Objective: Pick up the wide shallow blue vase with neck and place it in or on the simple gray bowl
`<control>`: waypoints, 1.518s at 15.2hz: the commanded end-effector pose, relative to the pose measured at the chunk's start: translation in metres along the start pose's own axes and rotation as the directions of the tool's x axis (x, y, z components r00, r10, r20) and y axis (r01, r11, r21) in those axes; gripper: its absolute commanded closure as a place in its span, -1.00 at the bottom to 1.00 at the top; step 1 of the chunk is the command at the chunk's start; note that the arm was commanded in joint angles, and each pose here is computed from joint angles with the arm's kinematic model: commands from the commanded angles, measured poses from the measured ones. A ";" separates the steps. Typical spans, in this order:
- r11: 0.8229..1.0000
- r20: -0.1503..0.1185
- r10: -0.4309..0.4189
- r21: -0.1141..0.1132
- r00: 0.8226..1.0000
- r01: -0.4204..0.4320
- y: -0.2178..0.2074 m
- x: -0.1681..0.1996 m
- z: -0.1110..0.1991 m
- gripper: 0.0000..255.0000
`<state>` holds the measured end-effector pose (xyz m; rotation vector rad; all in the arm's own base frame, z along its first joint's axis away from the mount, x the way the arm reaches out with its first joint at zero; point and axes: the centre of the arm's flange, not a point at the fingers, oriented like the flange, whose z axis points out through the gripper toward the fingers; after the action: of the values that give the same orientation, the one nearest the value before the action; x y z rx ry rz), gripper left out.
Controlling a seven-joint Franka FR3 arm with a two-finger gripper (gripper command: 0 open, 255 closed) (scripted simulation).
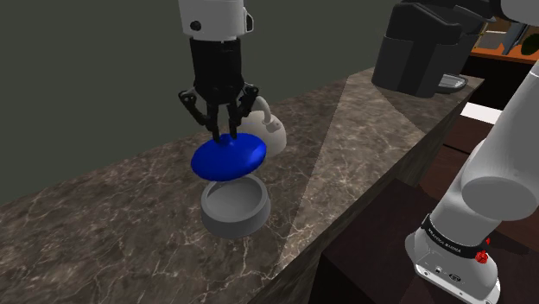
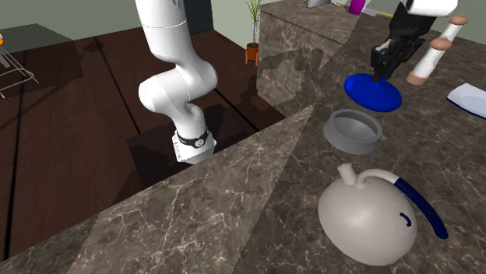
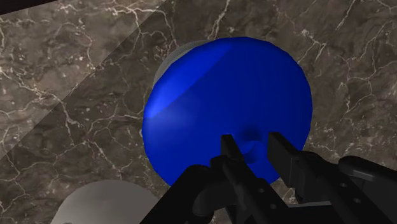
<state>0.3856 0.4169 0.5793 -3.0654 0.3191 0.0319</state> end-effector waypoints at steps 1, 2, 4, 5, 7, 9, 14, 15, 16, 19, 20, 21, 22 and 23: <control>1.000 0.000 0.000 0.001 1.000 0.000 0.002 -0.001 0.010 1.00; 1.000 0.000 0.000 0.001 1.000 0.000 0.002 0.000 0.016 1.00; 1.000 0.000 0.000 0.001 1.000 0.000 0.003 0.000 0.026 1.00; 1.000 0.000 0.000 0.001 1.000 0.000 0.003 0.000 0.031 1.00; 1.000 0.000 0.000 0.001 1.000 0.000 0.004 0.000 0.042 1.00; 1.000 0.000 0.000 0.001 1.000 0.000 0.004 0.001 0.053 1.00; 1.000 0.000 0.000 0.001 1.000 0.000 0.006 0.001 0.079 1.00; 1.000 0.000 0.000 0.001 1.000 0.000 0.006 0.001 0.084 1.00; 1.000 0.000 0.000 0.001 1.000 0.000 0.006 0.002 0.089 1.00; 1.000 0.000 0.000 0.001 1.000 0.000 0.007 0.002 0.096 1.00; 1.000 0.000 0.000 0.001 1.000 0.000 0.007 0.002 0.096 1.00; 1.000 0.000 0.000 0.001 1.000 0.000 0.007 0.002 0.096 1.00; 1.000 0.000 0.000 0.001 1.000 0.000 0.007 0.002 0.096 1.00; 1.000 0.000 0.000 0.001 1.000 0.000 0.007 0.002 0.096 1.00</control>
<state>0.3845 0.4159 0.4835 -3.0650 0.3197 0.0315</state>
